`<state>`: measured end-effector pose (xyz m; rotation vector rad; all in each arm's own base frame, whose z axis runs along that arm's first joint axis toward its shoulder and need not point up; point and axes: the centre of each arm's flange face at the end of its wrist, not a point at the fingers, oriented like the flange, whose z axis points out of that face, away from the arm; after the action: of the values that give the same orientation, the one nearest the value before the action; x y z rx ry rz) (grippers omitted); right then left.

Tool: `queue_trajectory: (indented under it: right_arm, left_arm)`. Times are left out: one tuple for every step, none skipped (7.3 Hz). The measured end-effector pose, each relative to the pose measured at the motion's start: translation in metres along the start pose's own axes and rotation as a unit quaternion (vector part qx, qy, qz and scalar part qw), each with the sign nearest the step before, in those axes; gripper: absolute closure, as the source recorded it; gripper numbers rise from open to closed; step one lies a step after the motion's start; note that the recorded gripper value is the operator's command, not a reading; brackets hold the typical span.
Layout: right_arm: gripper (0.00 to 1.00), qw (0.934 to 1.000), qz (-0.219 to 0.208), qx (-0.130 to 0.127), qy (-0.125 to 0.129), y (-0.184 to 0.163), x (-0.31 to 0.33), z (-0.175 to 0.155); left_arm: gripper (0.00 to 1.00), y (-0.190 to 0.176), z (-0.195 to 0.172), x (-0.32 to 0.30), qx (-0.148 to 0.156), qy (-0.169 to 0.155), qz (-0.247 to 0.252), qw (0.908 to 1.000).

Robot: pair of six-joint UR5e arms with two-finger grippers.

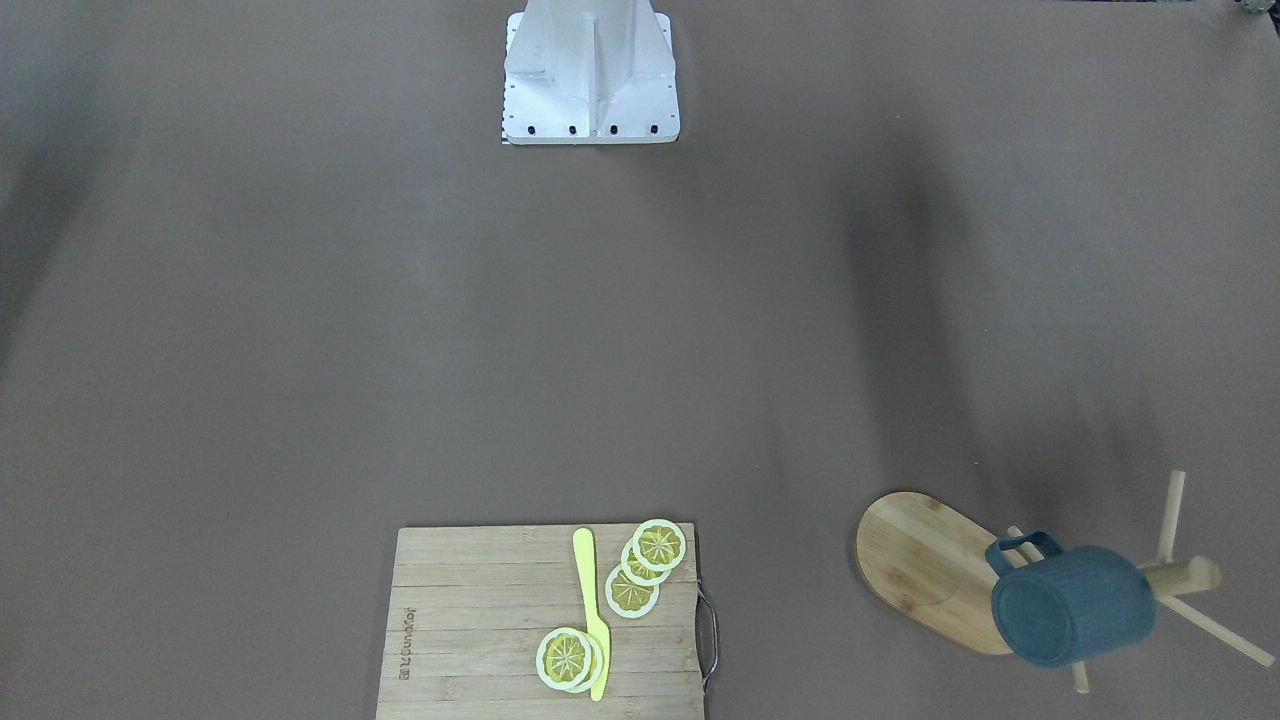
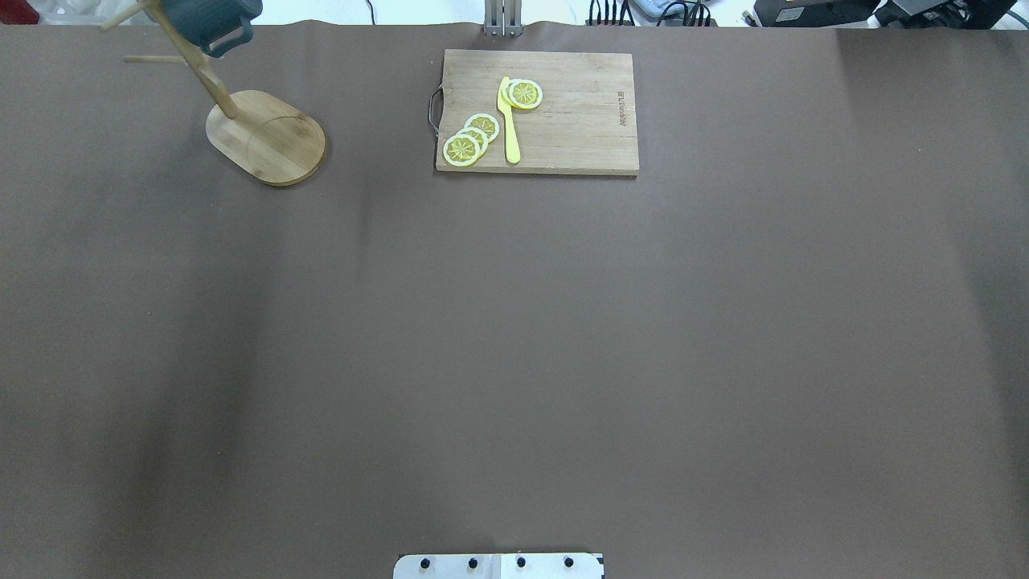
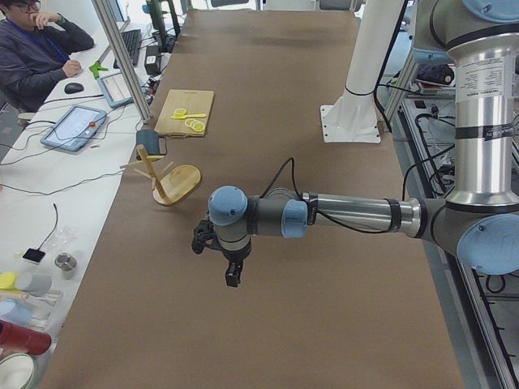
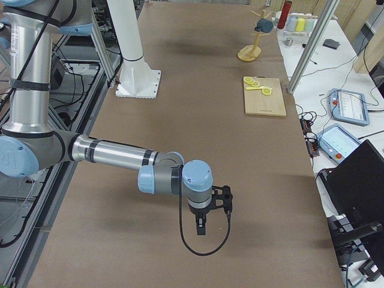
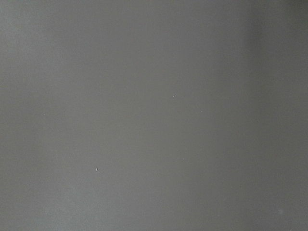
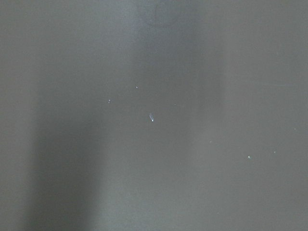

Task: Hang cup on storage rack

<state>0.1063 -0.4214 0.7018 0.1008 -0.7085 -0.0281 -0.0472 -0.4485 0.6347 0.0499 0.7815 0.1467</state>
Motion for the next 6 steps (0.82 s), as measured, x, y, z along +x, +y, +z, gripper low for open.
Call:
queue_trajectory:
  right_arm:
    - [0.00,1.0000,-0.004,-0.001,-0.007,-0.001,-0.005,0.001]
    - [0.00,0.9998,-0.014,-0.003,-0.010,-0.006,-0.016,0.003]
    - [0.00,0.9997,-0.022,-0.008,-0.012,-0.014,-0.034,0.006]
    - [0.00,0.9997,-0.016,-0.013,-0.013,-0.020,-0.054,0.010]
    - [0.00,0.9997,-0.004,-0.018,-0.014,-0.025,-0.071,0.012]
    - [0.00,0.9997,0.002,-0.020,-0.016,-0.026,-0.079,0.014]
  left_arm:
    - [0.01,0.002,0.000,0.000,0.000,0.000,0.000,1.0000]
    - [0.01,0.005,0.000,0.000,0.000,0.000,0.001,1.0000]
    - [0.01,0.010,0.001,-0.001,-0.001,0.000,0.001,1.0000]
    - [0.01,0.013,0.002,-0.001,-0.002,0.000,0.000,1.0000]
    - [0.01,0.014,0.002,-0.001,-0.002,0.000,0.001,1.0000]
    - [0.01,0.014,0.002,-0.001,-0.002,0.000,0.000,1.0000]
